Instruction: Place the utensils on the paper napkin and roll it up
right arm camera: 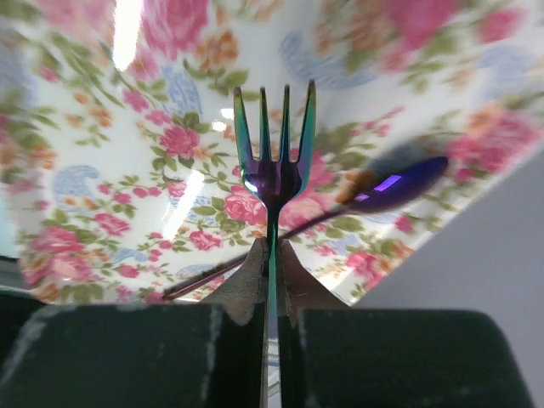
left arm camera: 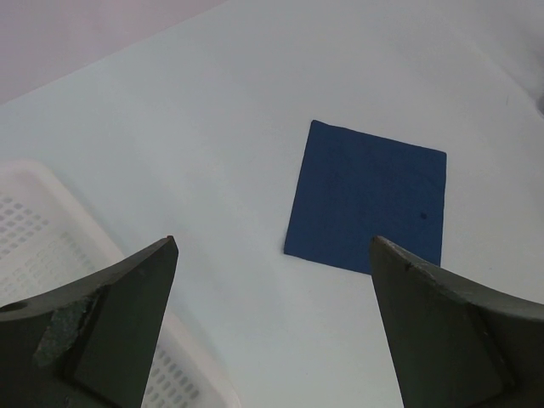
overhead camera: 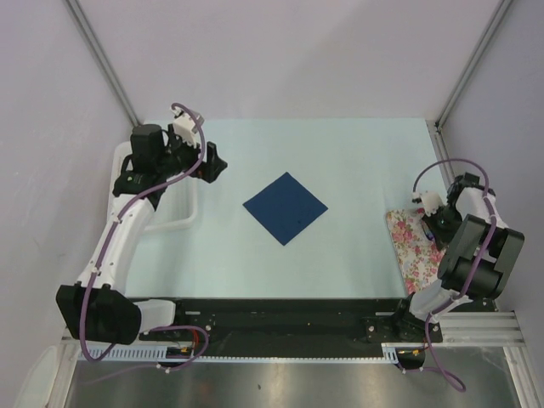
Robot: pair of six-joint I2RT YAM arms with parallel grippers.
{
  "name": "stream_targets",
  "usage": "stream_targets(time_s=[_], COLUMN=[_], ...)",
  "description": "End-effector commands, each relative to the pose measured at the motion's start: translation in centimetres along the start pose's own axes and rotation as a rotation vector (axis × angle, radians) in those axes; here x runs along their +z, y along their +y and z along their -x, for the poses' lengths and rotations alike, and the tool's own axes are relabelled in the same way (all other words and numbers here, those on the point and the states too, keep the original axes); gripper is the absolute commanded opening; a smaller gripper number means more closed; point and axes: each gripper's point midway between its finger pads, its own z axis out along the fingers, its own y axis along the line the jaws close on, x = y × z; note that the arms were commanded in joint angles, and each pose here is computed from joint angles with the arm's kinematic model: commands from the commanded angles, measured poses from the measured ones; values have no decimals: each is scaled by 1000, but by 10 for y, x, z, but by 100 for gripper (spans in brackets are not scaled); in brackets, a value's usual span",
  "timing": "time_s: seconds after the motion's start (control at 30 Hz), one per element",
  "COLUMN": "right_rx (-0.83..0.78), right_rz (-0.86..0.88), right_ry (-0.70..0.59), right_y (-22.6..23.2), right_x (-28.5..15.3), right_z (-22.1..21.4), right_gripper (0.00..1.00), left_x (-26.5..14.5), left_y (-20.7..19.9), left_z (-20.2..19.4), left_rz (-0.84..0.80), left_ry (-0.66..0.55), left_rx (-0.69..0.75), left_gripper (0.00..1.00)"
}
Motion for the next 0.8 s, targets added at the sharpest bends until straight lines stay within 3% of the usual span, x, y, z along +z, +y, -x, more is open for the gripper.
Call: stream_targets(time_s=[0.0,0.17,0.23,0.3,0.33,0.5,0.77], right_rx=[158,252,360,352,405,368,443], right_rz=[-14,31,85,121,148,119,161], right_ry=[-177,-392,-443,-515,-512,-509,-510], right_y=[0,34,50,71,79,136,215], right_x=[-71,-132,-143,-160,-157,-150,-112], right_z=[49,141,173,214,227,282,385], right_gripper=[0,0,0,0,0,0,0], left_x=[-15,-30,-32,-34,-35,-41,-44], left_y=[4,22,26,31,33,34,32], left_z=[23,23,20,11,12,-5,-35], left_rz=[86,239,269,310,325,359,371], left_ry=[-95,-140,-129,-93,-83,1,61], left_rx=[-12,-83,-89,-147,-156,-221,-209], left_gripper=[100,100,100,99,100,99,100])
